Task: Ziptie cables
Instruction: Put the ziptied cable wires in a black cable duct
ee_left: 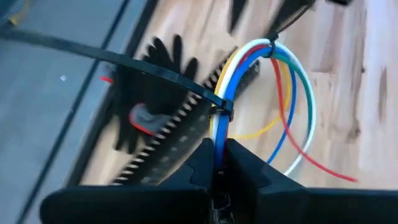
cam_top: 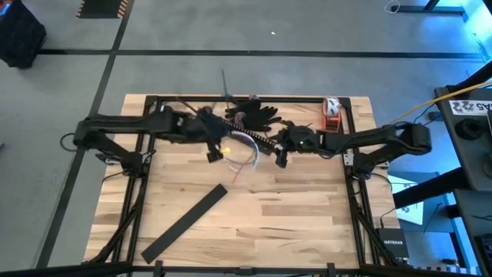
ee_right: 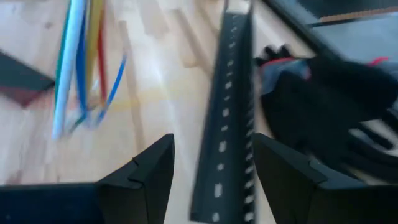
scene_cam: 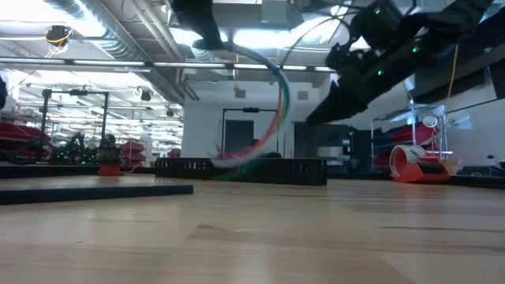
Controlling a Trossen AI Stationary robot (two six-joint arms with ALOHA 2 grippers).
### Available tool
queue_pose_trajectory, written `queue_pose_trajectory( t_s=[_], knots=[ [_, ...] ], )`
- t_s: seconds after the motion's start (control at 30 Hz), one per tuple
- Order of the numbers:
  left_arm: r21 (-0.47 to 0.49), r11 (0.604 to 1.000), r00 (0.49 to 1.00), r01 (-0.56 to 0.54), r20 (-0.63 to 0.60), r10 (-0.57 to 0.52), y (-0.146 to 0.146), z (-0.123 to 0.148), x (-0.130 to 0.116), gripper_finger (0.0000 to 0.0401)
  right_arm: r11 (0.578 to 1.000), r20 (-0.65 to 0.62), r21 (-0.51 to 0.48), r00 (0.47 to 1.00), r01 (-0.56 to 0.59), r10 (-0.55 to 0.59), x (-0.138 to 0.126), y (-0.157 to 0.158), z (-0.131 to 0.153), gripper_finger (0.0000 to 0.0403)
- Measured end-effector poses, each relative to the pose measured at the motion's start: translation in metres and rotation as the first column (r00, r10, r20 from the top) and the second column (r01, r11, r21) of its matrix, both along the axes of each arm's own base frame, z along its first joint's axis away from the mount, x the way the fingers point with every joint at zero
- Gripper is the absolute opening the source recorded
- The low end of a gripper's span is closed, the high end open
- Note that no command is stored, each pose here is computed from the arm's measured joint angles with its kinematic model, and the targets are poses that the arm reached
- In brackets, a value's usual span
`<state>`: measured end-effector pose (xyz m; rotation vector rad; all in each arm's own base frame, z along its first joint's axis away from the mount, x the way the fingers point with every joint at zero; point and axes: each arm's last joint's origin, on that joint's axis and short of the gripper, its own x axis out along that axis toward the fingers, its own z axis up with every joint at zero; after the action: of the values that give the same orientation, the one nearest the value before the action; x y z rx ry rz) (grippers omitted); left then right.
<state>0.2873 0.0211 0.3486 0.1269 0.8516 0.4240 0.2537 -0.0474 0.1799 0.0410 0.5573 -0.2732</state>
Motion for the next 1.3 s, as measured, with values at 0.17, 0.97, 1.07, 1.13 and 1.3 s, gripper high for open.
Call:
queue_pose_trajectory(
  t_s=[0.17, 0.97, 1.07, 1.13, 1.3],
  knots=[
    [0.053, 0.999, 0.998, 0.01, 0.067, -0.013, 0.01, 0.027, -0.031, 0.0018, 0.999, -0.065, 0.04, 0.998, 0.006, -0.004, 0.014, -0.001, -0.024, 0.0209],
    [0.142, 0.988, 0.988, 0.061, 0.13, -0.08, 0.02, 0.055, -0.068, 0.0018, 0.972, -0.311, 0.193, 0.932, -0.131, 0.187, 0.035, 0.01, -0.064, 0.0028],
    [0.111, 0.991, 0.985, 0.072, 0.148, -0.088, 0.018, 0.055, -0.067, 0.0018, 0.961, -0.344, 0.16, 0.9, -0.224, 0.267, 0.034, 0.021, -0.065, 0.0019],
    [0.085, 0.993, 0.982, 0.086, 0.162, -0.098, 0.015, 0.055, -0.067, 0.0018, 0.951, -0.367, 0.153, 0.878, -0.27, 0.308, 0.033, 0.027, -0.065, 0.0007],
    [0.044, 0.994, 0.975, 0.099, 0.197, -0.106, 0.006, 0.056, -0.065, 0.0018, 0.944, -0.377, 0.174, 0.867, -0.279, 0.326, 0.032, 0.037, -0.066, 0.0016]
  ],
)
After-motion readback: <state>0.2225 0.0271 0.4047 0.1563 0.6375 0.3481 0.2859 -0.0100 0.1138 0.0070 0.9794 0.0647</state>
